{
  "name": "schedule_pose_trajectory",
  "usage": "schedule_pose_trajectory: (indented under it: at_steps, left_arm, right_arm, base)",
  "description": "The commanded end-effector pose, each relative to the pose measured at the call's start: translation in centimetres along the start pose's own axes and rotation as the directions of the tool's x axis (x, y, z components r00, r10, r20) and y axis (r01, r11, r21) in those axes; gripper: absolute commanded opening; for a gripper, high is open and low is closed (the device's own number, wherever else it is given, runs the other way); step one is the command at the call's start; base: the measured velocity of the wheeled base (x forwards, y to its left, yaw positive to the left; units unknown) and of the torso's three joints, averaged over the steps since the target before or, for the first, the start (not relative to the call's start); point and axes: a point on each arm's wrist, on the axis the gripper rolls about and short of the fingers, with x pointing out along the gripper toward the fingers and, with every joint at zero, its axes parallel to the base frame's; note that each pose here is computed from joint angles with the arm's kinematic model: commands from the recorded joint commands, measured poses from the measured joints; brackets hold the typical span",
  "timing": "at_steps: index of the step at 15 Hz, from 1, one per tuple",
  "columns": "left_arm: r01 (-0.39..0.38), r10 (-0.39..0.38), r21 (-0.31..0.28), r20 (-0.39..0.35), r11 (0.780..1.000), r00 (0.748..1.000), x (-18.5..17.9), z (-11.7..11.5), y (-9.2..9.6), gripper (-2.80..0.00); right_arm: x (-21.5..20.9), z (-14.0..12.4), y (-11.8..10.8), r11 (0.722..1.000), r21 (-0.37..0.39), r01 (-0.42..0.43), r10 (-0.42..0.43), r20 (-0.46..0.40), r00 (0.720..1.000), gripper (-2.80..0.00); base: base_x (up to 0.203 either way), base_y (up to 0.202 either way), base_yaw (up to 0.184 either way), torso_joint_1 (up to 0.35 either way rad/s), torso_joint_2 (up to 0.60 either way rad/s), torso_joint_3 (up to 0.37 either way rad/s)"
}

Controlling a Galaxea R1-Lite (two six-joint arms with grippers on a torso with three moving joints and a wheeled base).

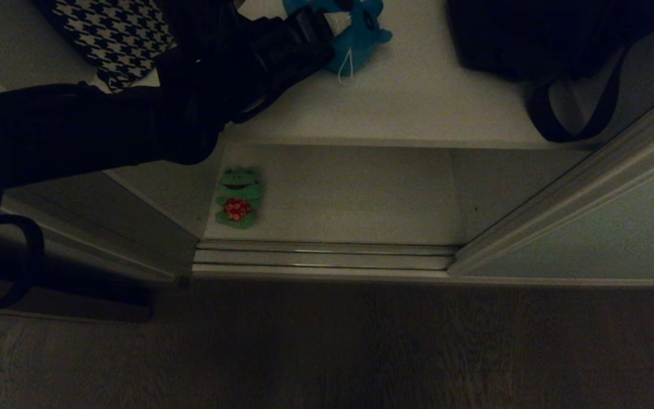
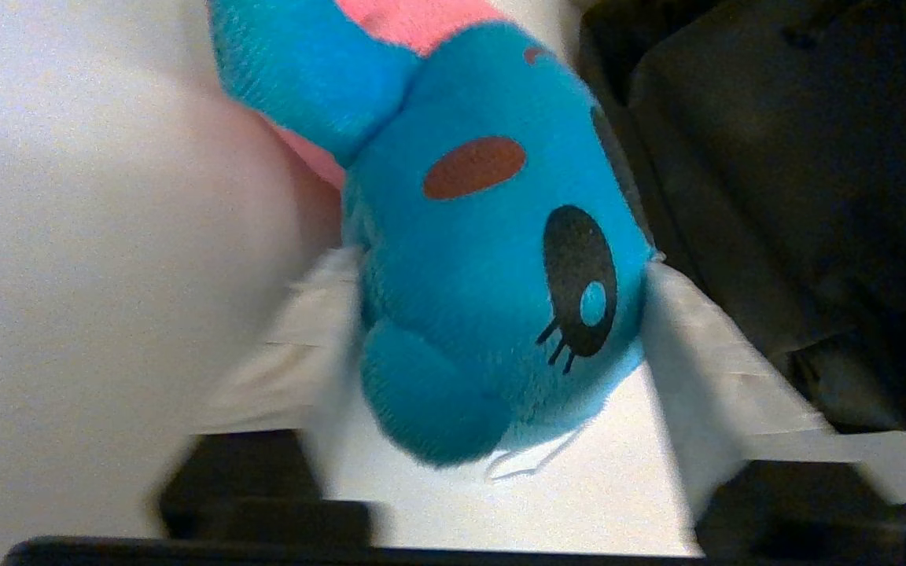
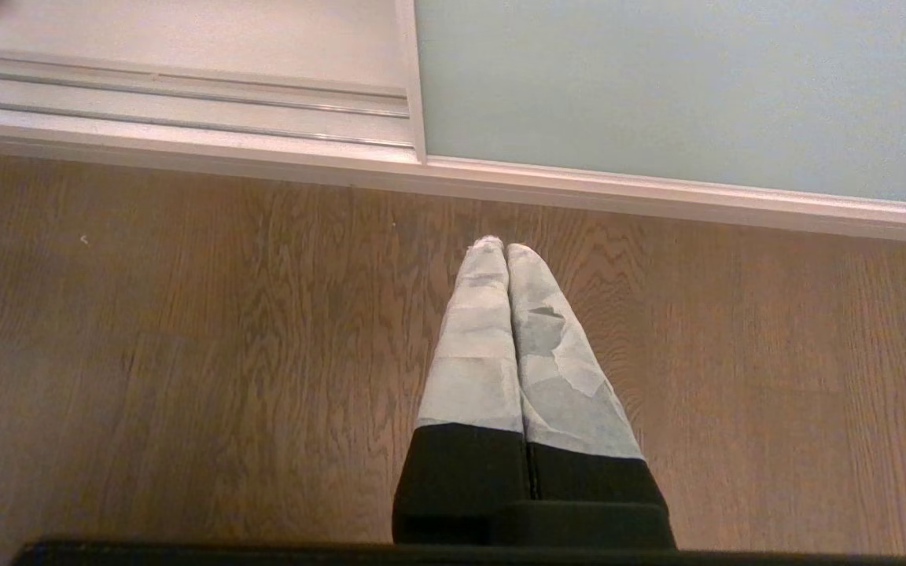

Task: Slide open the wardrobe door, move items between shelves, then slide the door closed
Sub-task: Place the blue doll on the lower shelf

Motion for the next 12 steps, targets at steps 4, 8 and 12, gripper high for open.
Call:
schedule_pose_trajectory:
  at_steps: [4,8,12]
  left_arm:
    - [0.016,-0.016,-0.004,-0.012,1.000,1.000,0.2,-0.4,0.1,-2.80]
    - [0.032,-0.032,-0.003,0.000,0.999,0.999,-1.1,2.0,-1.2,-2.80]
    - [0.003,-0.003,0.004,-0.073,1.000,0.997,-4.5,5.9,-4.0,-2.80]
  right_arm:
    - [0.0,0.0,0.0,1.000,-0.001,-0.001,0.001,0.002,1.000,-2.80]
    - [0.0,0.0,0.0,1.000,0.000,-0.001,0.001,0.002,1.000,-2.80]
    - [0.0,0.0,0.0,1.000,-0.001,0.000,0.000,0.002,1.000,-2.80]
  base:
    - [0.000,0.000,0.000,0.000,0.00,0.000]
    - [0.000,0.000,0.000,0.000,0.00,0.000]
    - [0.000,0.000,0.000,0.000,0.00,0.000]
